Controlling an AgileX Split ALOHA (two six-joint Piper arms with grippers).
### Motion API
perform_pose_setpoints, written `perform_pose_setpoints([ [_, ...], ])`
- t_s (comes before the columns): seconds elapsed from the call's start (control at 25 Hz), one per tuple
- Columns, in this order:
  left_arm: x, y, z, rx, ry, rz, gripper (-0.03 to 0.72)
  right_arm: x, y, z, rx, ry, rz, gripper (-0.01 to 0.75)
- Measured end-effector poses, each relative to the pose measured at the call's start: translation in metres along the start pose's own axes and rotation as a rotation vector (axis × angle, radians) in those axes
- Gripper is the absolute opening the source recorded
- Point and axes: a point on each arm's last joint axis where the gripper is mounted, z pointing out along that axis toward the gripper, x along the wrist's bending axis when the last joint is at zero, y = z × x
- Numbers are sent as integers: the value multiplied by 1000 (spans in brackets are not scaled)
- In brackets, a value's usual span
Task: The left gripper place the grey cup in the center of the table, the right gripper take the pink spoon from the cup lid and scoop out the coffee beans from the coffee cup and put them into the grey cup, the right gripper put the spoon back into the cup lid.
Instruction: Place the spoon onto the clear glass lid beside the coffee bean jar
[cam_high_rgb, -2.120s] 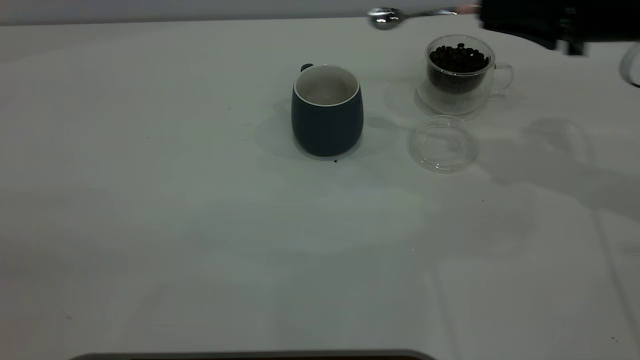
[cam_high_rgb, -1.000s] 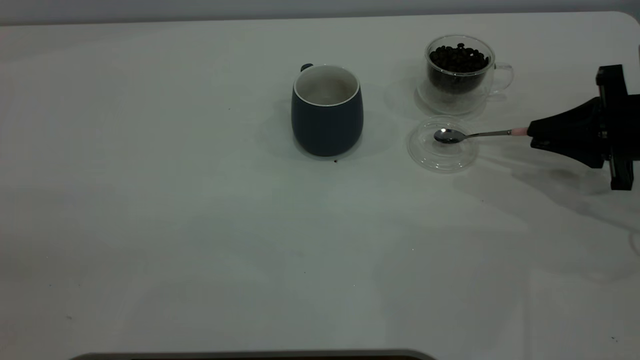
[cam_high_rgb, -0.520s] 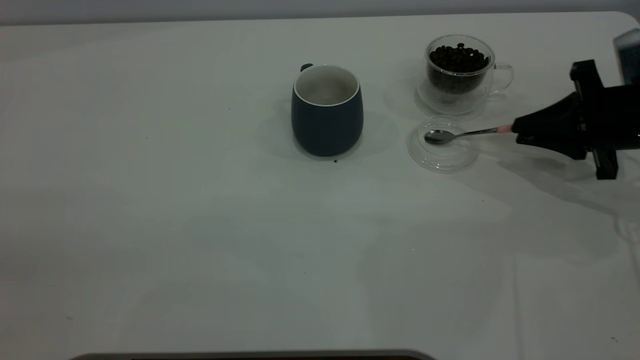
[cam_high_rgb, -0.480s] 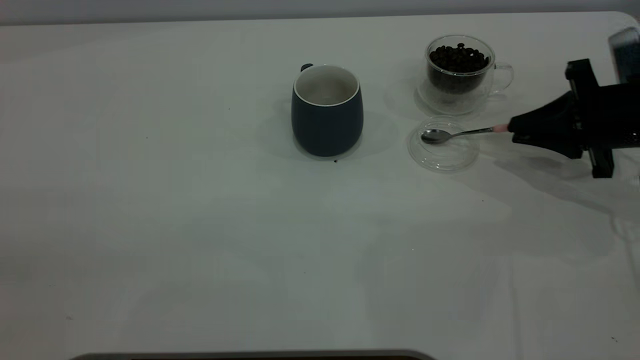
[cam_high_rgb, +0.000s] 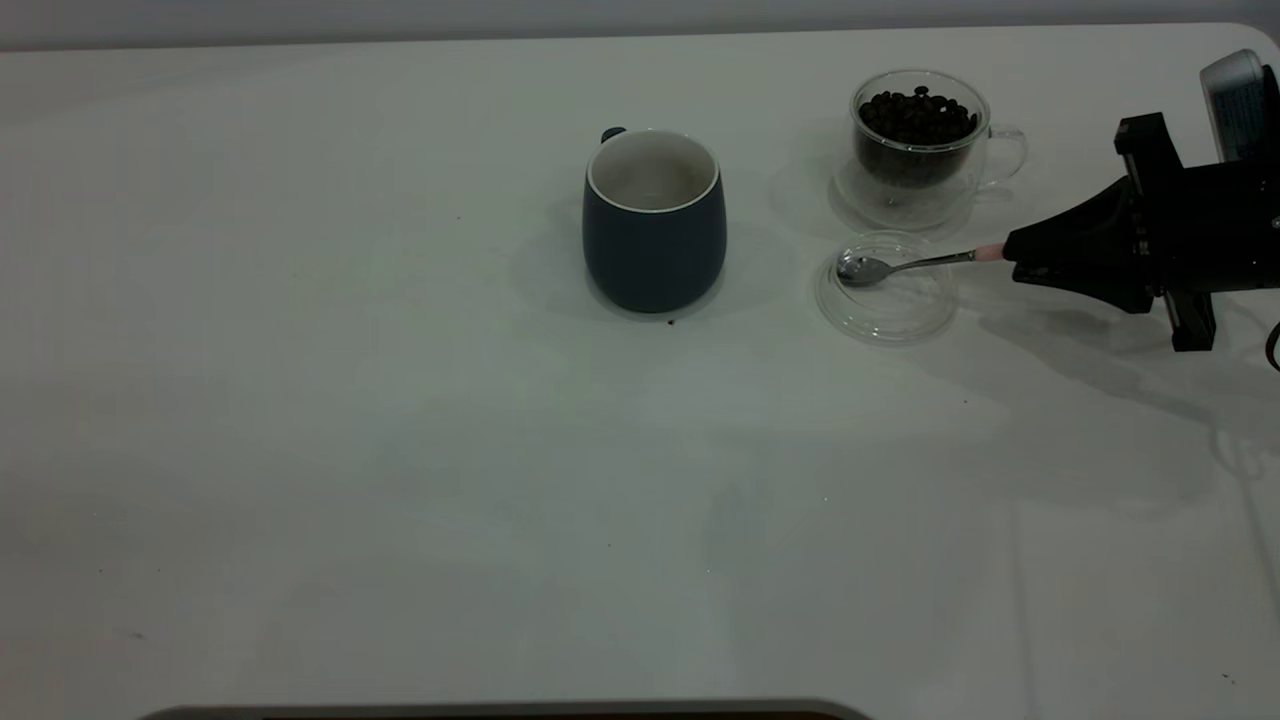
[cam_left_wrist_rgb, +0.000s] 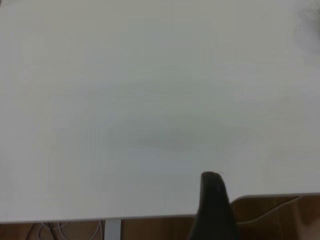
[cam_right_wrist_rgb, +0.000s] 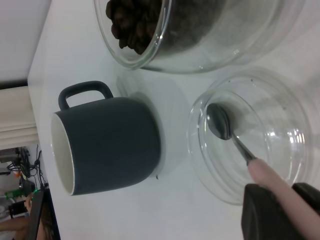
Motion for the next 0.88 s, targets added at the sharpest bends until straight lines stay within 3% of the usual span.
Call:
perform_pose_setpoints([
  [0.24, 0, 0, 0, 0, 0, 0, 586, 0, -1, 0, 12, 0, -9, 416],
  [0.4, 0, 0, 0, 0, 0, 0, 586, 0, -2, 0, 27, -2, -20, 552],
  [0.52, 0, 0, 0, 0, 0, 0, 586, -1, -3, 0, 37, -15, -29, 590],
  [0.88, 0, 0, 0, 0, 0, 2, 586, -19, 4, -24, 42, -63, -8, 591],
])
